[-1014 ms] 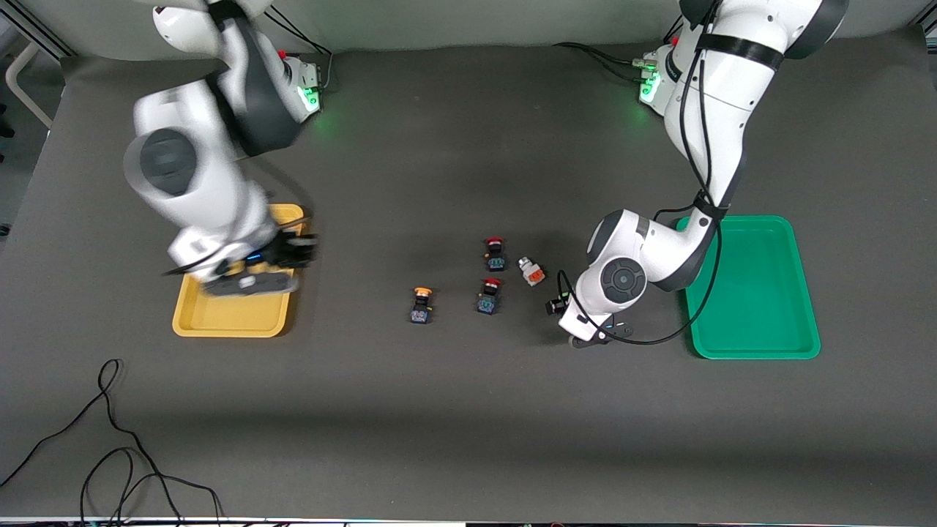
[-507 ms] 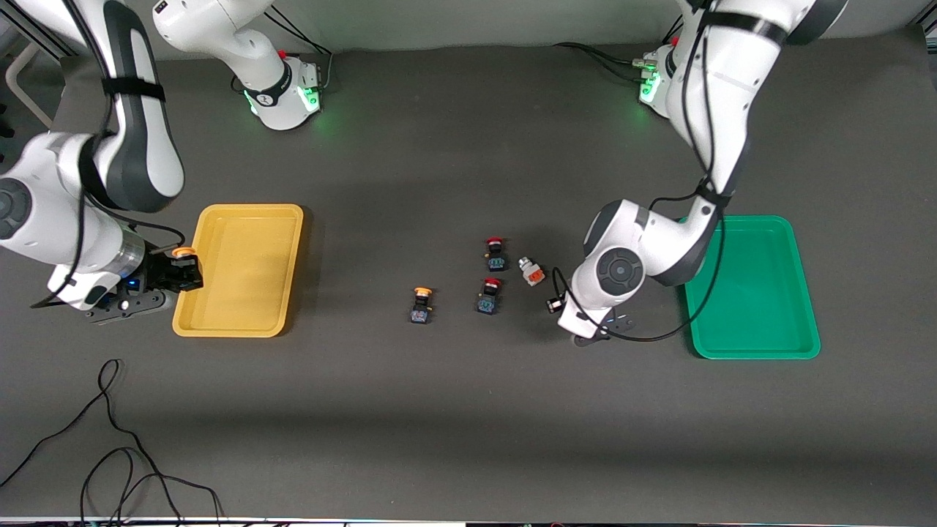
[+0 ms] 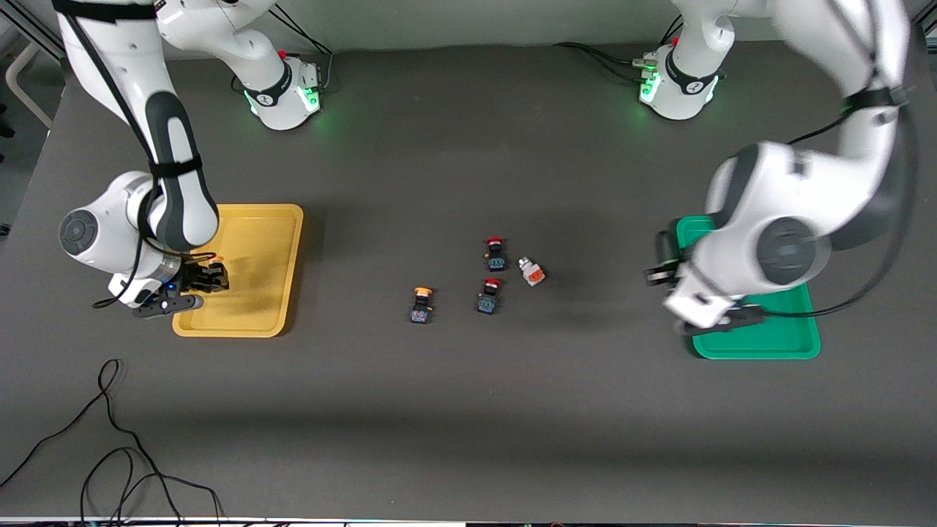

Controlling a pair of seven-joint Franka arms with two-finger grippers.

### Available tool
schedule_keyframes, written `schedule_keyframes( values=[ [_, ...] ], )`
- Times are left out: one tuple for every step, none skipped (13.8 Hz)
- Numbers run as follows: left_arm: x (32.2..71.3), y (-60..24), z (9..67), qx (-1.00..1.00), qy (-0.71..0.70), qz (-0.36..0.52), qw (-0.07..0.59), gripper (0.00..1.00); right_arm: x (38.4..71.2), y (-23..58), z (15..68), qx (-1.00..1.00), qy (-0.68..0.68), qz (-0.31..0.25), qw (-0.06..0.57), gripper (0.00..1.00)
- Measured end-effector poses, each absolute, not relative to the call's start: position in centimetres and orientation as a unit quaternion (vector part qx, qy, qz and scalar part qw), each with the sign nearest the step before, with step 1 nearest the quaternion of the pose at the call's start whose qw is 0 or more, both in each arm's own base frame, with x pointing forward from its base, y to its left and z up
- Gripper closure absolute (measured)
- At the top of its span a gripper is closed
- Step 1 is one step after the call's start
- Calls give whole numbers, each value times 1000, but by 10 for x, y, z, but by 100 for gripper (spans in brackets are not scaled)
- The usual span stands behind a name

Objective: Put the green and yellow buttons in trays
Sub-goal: 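Lower the yellow button into the yellow tray while the left gripper carries the green button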

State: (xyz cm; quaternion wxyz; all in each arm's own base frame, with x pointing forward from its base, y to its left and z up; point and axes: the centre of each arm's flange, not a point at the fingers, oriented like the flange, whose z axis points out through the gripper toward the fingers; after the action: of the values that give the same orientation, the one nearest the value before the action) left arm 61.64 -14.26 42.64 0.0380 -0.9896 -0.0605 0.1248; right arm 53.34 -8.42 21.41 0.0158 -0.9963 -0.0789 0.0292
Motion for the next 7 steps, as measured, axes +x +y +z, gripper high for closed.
schedule_keyframes(
  values=[
    [619, -118, 431, -990, -42, 125, 41, 59, 533, -87, 208, -996, -78, 29, 16, 59],
    [623, -93, 431, -991, -25, 127, 41, 59, 533, -87, 205, -996, -77, 30, 15, 59],
    [625, -70, 429, -991, -10, 131, 37, 59, 534, -87, 205, -996, -77, 29, 14, 56],
    [628, -47, 425, -990, 3, 134, 32, 59, 537, -87, 207, -996, -79, 26, 14, 47],
    [629, -26, 420, -991, 14, 134, 26, 59, 541, -85, 211, -996, -80, 24, 15, 36],
    [630, -7, 413, -991, 24, 131, 24, 59, 546, -82, 215, -996, -83, 25, 20, 27],
    [630, 8, 405, -991, 32, 128, 25, 59, 552, -78, 221, -995, -87, 31, 31, 16]
  ],
)
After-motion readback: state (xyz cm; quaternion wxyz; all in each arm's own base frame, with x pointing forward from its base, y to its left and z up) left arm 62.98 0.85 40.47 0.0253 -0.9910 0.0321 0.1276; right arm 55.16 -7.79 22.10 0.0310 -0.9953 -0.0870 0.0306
